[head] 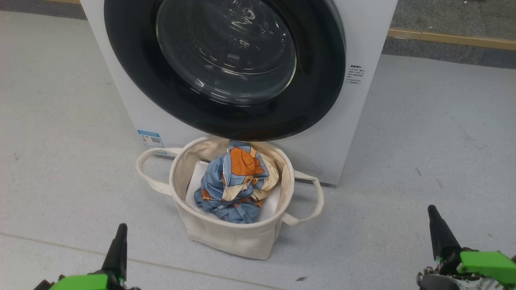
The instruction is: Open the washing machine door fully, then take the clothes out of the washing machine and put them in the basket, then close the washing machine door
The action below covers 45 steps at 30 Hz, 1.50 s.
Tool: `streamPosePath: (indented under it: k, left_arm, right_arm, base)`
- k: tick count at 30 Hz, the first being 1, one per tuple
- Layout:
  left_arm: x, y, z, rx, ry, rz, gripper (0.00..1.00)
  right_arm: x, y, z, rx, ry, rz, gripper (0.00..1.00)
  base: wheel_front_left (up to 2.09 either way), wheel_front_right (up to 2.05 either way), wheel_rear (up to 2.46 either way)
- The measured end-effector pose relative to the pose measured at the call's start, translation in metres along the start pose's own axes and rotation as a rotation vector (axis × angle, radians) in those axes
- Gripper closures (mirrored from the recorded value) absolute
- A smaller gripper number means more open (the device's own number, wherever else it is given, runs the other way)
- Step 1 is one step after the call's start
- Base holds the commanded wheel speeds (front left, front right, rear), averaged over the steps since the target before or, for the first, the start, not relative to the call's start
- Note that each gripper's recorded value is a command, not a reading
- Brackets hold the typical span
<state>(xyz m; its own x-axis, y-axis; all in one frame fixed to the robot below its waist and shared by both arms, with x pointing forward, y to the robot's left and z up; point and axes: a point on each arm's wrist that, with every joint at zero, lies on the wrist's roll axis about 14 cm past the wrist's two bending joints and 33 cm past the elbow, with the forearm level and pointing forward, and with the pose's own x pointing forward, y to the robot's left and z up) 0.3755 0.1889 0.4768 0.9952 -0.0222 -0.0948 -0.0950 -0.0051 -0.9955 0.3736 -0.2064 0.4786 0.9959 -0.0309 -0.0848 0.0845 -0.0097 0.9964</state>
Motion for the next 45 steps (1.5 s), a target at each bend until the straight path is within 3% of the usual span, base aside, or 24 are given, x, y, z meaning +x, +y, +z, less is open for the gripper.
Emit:
streamPosePath:
  k: [45]
  left_arm:
    - [0.0,-0.0001,0.0,0.0,0.0,0.0,1.0]
  right_arm:
    - [0.0,0.0,0.0001,0.0,0.0,0.0,1.0]
  base:
    - [0.0,0.0,0.0]
